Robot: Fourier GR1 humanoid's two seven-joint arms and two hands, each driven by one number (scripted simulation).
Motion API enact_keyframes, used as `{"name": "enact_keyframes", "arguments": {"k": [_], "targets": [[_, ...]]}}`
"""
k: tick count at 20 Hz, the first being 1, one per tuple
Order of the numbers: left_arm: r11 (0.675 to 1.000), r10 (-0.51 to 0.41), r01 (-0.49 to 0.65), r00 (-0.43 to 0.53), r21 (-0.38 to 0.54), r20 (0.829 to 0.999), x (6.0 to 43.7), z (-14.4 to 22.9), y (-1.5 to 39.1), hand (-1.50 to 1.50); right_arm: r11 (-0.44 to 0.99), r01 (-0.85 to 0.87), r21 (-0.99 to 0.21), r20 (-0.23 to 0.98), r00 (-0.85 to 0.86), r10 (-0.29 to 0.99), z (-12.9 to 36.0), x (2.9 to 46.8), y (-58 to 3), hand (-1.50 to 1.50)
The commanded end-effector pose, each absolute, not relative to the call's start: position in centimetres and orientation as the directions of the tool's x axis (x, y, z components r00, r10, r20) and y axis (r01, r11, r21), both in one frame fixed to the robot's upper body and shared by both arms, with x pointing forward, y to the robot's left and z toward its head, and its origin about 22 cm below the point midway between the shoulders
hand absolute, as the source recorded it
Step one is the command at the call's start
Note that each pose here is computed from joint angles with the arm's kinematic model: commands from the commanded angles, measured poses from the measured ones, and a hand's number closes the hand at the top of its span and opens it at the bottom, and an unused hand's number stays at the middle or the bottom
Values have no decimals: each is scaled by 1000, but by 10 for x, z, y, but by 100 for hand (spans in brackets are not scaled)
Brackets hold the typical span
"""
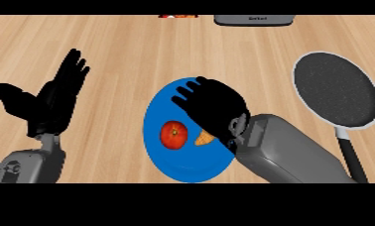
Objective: Pick the croissant from the plate and place it in the pan
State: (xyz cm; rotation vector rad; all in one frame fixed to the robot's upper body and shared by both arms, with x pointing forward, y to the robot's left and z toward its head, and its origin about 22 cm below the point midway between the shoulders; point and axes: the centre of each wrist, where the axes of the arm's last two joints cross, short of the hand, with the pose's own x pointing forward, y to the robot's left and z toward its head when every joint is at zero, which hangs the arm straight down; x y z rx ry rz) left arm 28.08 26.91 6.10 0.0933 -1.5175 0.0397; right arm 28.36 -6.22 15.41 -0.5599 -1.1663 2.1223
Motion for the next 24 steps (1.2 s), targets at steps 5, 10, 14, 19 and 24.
{"name": "enact_keyframes", "arguments": {"k": [5,10,14,19,24], "targets": [[995,-37,-94,54,42,998,277,75,268,0,-395,-356,-847,-50,-686,726,115,290,-31,-150],[996,-26,-80,64,31,998,271,60,258,0,-427,-365,-827,-76,-681,728,103,304,-53,-150],[995,-32,-91,53,37,998,269,56,291,0,-433,-380,-817,-75,-675,734,88,301,-53,-150],[995,-43,-90,43,47,998,292,72,263,0,-393,-391,-832,-32,-674,738,92,323,-35,-150],[996,-40,-79,52,44,998,270,64,272,0,-377,-405,-833,-3,-677,736,68,317,-47,-150]]}}
